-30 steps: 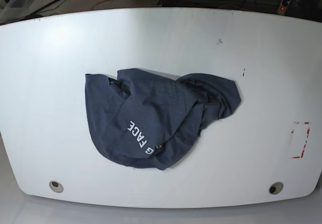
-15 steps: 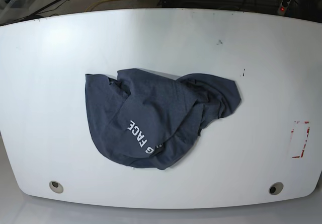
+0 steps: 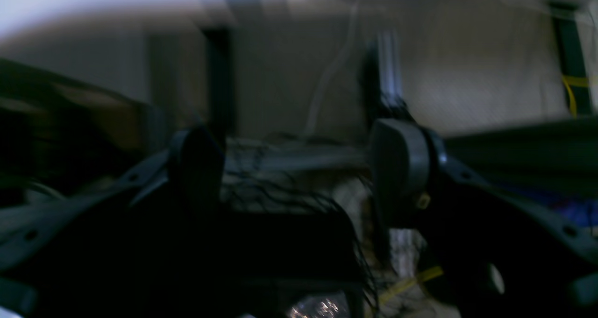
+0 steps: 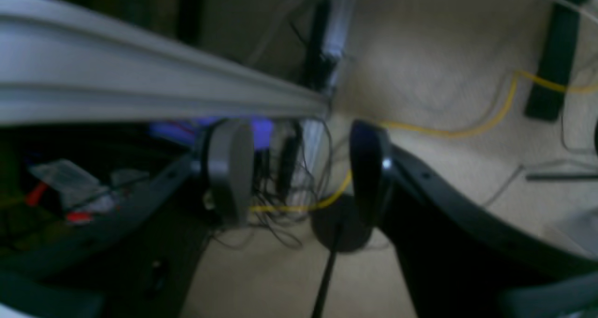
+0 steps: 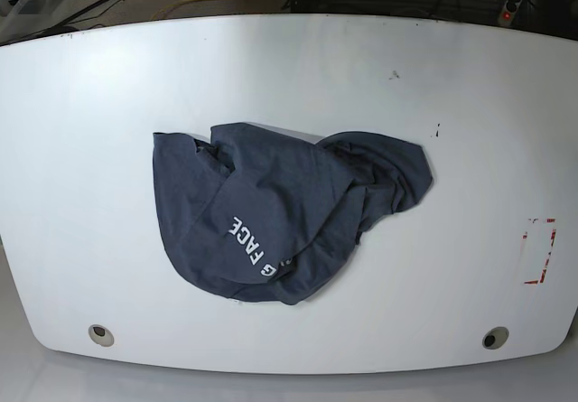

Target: Fold the T-shirt properly

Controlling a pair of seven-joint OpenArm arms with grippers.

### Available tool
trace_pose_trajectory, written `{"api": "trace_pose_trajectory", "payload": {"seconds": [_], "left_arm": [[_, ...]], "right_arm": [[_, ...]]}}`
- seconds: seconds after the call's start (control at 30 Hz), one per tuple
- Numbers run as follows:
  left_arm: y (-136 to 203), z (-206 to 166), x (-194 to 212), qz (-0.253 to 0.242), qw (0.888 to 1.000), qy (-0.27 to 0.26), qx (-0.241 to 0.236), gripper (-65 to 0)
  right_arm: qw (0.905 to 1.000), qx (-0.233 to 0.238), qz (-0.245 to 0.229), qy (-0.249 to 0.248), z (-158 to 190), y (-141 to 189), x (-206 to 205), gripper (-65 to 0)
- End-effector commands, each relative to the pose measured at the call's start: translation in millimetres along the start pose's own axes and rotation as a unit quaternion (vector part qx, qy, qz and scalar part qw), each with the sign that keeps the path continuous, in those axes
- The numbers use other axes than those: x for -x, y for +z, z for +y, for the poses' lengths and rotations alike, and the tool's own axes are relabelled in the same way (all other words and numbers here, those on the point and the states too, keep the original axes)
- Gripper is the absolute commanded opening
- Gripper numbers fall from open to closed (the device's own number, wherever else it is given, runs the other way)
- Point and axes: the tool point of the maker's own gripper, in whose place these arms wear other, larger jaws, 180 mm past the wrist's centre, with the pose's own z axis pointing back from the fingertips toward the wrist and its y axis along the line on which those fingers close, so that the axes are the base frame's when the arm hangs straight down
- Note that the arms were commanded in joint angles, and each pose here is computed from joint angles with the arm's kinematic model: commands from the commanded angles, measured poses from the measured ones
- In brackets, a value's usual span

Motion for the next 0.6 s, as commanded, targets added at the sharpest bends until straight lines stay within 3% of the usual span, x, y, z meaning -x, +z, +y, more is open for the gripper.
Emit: {"api": "trace_pose_trajectory", "payload": {"seconds": [0.0,0.13,0.43,0.57], "left_arm": [[8,4,-25,-0.033,0.999,0.000,-0.009,-14.3],[10,9,-36,-0.049,0.998,0.015,-0.035,-5.3],[-17,11,-76,-0.115,0.992,0.022,-0.044,-5.1],[-31,8,-100,-0.153,0.987,0.026,-0.042,-5.0]], "right_arm": [[0.9993,-0.011,-0.034,0.011,3,12,-24,-33.8],[0.9971,-0.005,-0.076,0.009,-5,21,-53,-33.8],[0.9841,0.009,-0.175,0.029,-27,11,-123,-33.1],[0.9797,0.010,-0.195,0.043,-30,7,-145,-33.1]]}}
